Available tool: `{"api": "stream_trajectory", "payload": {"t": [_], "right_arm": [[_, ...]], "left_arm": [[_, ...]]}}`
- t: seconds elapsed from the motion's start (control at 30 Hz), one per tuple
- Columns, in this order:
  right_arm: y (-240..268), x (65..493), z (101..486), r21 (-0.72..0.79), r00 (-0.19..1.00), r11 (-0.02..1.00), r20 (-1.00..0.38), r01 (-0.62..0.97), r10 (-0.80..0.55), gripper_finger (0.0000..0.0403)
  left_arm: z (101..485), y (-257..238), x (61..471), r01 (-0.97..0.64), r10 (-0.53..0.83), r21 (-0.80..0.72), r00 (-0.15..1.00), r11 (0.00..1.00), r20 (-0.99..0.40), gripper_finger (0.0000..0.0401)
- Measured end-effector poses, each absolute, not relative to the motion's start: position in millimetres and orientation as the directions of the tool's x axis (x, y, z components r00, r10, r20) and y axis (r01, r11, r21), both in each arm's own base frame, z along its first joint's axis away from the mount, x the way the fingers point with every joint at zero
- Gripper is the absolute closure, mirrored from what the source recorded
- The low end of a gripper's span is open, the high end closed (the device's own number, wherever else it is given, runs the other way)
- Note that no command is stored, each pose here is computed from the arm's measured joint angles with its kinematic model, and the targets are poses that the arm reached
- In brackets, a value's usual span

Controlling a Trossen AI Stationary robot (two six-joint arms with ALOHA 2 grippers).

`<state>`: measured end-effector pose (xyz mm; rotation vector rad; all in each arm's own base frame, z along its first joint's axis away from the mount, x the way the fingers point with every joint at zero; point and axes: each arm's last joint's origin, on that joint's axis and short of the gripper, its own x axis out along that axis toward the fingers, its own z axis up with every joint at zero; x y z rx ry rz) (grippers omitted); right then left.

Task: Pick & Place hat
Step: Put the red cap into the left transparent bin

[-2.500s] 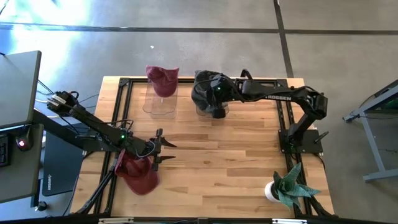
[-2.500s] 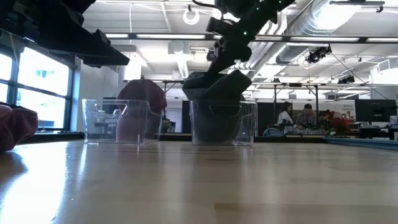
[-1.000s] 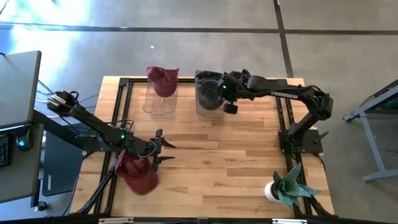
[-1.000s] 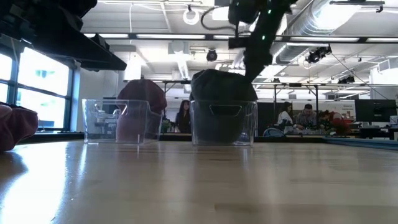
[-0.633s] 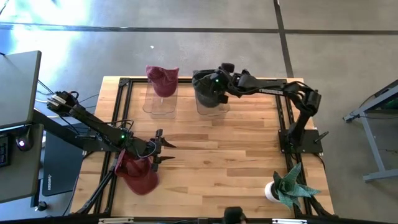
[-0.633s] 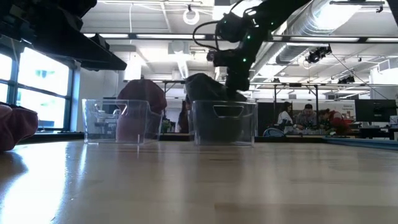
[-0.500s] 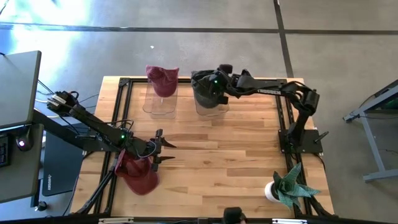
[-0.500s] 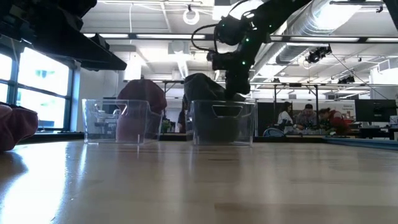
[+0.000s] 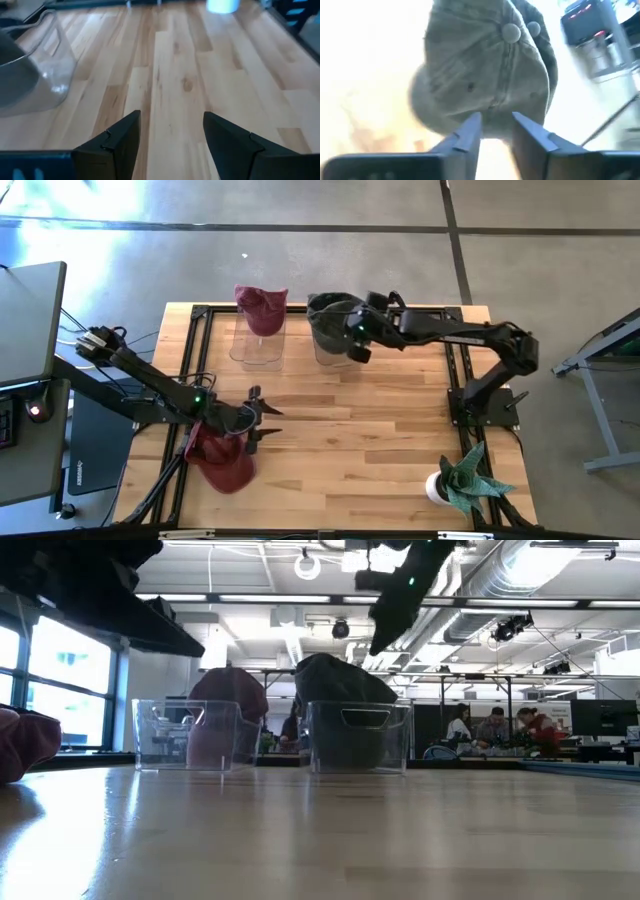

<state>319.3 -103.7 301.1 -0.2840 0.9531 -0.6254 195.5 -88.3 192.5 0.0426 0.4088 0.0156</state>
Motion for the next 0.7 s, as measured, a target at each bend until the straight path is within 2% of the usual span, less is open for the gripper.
{"api": "stream_trajectory", "payload": {"t": [0.17,0.23,0.37,0.47,0.57,0.7], "right_arm": [[-62,307,316,-0.229,0.504,0.857,-0.727,0.462,-0.465,0.0215],[-40,309,315,-0.158,0.535,0.883,-0.743,0.442,-0.402,0.0207],[10,315,289,-0.134,0.605,0.938,-0.733,0.320,-0.311,0.0212],[45,313,262,-0.102,0.665,0.962,-0.704,0.254,-0.250,0.0224],[70,307,235,-0.075,0.728,0.978,-0.657,0.196,-0.196,0.0237],[87,298,211,-0.095,0.790,0.984,-0.587,0.150,-0.177,0.0256]], "left_arm": [[220,-111,203,-0.071,0.136,0.142,0.840,0.987,-0.525,0.0196],[231,-123,205,-0.101,0.193,0.190,0.801,0.977,-0.567,0.0205],[246,-148,214,-0.118,0.236,0.218,0.711,0.969,-0.662,0.0229],[249,-162,223,-0.112,0.193,0.158,0.586,0.981,-0.787,0.0247],[246,-176,233,-0.138,0.058,-0.006,0.457,0.990,-0.887,0.0260],[238,-188,248,-0.333,-0.019,-0.171,0.414,0.927,-0.910,0.0263]]}}
